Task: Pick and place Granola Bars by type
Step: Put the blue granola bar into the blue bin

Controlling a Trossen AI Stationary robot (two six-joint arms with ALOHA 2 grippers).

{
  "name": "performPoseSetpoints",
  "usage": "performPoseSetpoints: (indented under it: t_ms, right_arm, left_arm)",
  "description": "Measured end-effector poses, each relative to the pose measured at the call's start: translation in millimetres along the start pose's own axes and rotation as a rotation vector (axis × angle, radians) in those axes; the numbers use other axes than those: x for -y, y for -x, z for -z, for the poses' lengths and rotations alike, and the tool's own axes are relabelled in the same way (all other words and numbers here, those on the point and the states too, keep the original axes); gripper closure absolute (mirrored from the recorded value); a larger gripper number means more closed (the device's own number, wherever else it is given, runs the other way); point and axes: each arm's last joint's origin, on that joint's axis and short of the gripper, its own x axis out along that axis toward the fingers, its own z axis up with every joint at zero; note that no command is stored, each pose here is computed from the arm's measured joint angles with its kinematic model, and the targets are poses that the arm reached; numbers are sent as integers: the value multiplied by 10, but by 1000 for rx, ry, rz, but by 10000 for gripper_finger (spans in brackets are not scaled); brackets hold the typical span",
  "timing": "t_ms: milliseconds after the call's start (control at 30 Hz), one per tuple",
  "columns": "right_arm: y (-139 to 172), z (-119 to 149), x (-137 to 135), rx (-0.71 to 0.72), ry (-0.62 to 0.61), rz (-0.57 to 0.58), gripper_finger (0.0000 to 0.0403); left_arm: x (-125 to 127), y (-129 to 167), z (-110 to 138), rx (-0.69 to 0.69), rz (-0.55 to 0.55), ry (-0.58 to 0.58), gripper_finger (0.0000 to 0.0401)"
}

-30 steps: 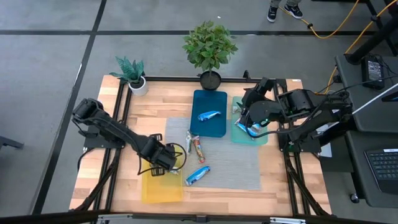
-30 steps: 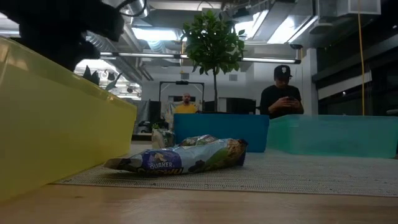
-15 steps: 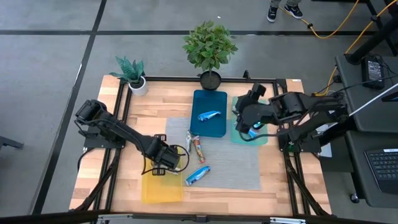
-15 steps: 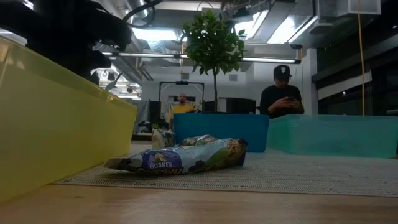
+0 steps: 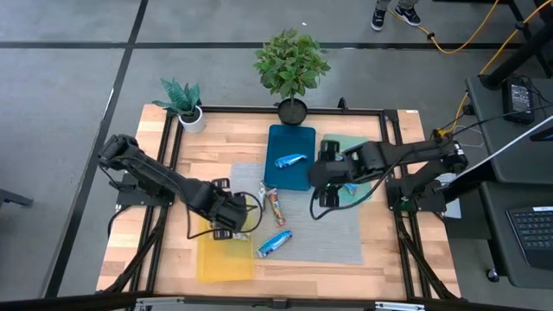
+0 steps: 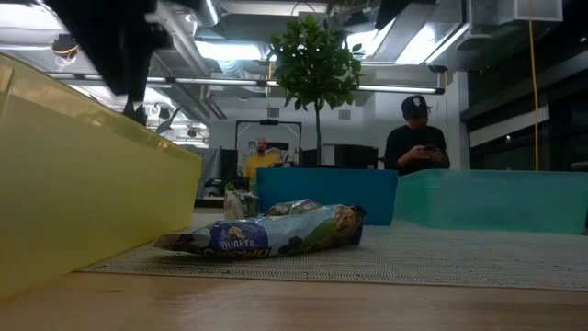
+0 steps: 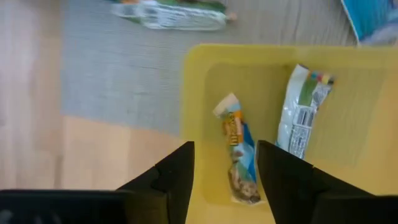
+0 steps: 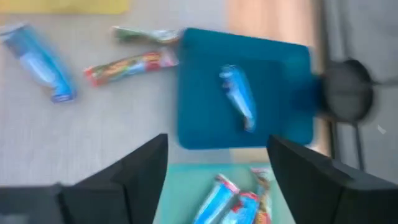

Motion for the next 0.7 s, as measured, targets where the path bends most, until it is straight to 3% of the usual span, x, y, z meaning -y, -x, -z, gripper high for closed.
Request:
performPoseSetpoints:
  t_ms: [200,400,533,700]
  right_arm:
    - [22,13,-237,-1,149,-66,128]
    - [86,-48,-509,131,322,-184,128]
    - [-99,-98,-633,223,355,-303,128]
    - [-377,-118,-683,315,341,-307,128]
  left_arm:
    - [-39,413,174,107,5,123,240]
    - [-26,856,495,422,-49,231,244]
    - [-66,1086,691,595,-46,276,242]
    - [-107,1225,825,663,-5,266,244]
